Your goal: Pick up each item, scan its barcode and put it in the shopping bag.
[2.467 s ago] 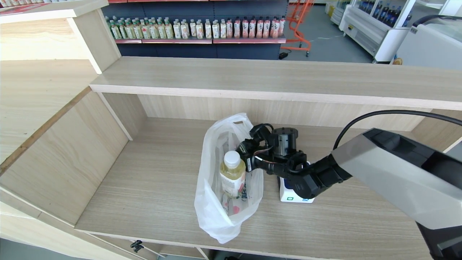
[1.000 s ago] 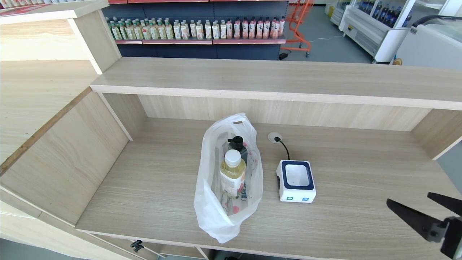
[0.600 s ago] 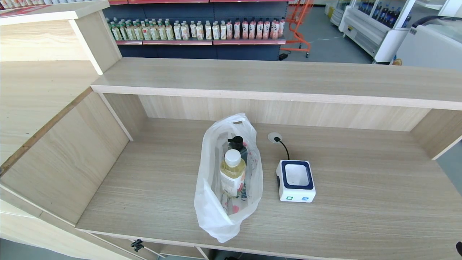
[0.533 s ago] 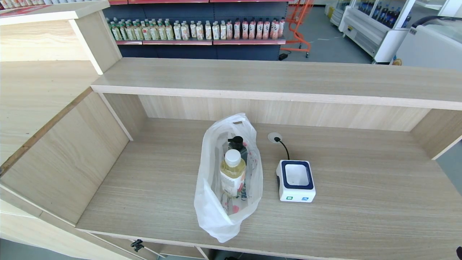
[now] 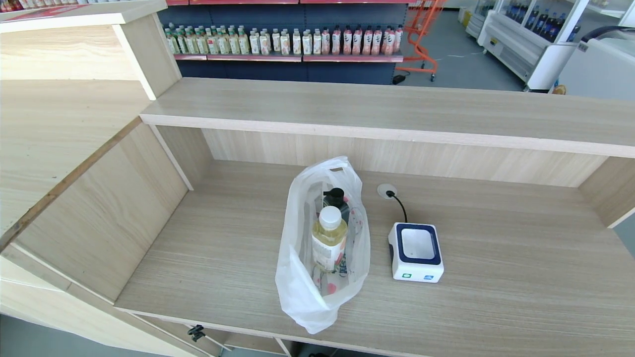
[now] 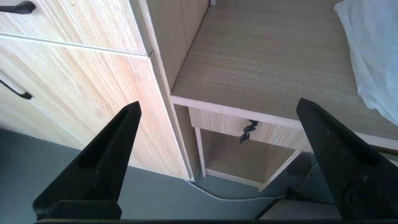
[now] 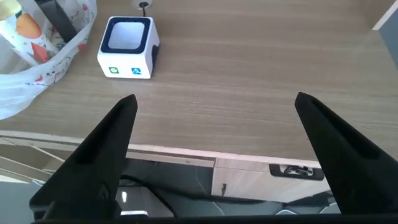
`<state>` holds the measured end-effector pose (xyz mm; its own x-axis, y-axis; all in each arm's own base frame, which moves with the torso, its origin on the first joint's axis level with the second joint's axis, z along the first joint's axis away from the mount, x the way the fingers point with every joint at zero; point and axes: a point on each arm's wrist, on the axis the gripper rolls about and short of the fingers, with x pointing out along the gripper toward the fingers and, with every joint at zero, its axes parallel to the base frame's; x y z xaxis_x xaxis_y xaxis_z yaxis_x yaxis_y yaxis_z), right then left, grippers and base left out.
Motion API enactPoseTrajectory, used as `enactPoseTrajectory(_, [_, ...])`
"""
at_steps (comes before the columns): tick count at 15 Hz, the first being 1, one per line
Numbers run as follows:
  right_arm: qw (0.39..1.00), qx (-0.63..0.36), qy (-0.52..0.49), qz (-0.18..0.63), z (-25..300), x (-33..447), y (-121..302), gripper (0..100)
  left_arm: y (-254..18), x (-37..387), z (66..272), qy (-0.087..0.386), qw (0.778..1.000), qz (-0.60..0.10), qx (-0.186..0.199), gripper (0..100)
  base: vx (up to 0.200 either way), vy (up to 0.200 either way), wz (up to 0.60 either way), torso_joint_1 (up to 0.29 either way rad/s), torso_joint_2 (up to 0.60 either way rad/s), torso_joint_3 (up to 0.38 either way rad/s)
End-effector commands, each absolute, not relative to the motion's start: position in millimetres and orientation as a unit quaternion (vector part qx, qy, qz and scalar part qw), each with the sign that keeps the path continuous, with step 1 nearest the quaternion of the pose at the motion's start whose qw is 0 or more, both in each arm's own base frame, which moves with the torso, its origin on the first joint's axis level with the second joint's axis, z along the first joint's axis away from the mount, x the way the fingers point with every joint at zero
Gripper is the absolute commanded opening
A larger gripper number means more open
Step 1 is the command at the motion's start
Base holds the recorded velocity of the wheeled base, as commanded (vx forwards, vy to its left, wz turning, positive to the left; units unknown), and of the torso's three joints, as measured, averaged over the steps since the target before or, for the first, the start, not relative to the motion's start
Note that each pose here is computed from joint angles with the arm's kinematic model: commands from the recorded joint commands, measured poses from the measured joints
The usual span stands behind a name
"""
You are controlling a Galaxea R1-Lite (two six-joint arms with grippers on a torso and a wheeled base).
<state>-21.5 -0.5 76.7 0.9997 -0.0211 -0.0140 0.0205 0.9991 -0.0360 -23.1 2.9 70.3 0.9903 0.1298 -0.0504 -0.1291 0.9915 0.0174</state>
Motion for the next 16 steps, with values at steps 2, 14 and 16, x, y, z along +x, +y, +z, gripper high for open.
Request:
enactPoseTrajectory(2, [1.0, -0.017, -0.001, -0.01, 75.8, -22.8, -0.5, 100, 2.9, -23.1, 70.3, 0.026, 0.998, 0.065, 0.007, 100, 0.0, 0.0, 0.0, 0.0, 0.0, 0.0])
enactPoseTrajectory(14, [1.0, -0.003, -0.001, -0.011, 75.6, -22.8, -0.6, 0, 2.9, -23.1, 70.3, 0.026, 0.998, 0.065, 0.007, 100, 0.0, 0.0, 0.0, 0.0, 0.0, 0.0])
enactPoseTrajectory(16, [1.0, -0.003, -0.001, -0.011, 75.6, -22.8, -0.6, 0, 2.9, -23.0, 70.3, 0.026, 0.998, 0.065, 0.007, 100, 0.0, 0.0, 0.0, 0.0, 0.0, 0.0])
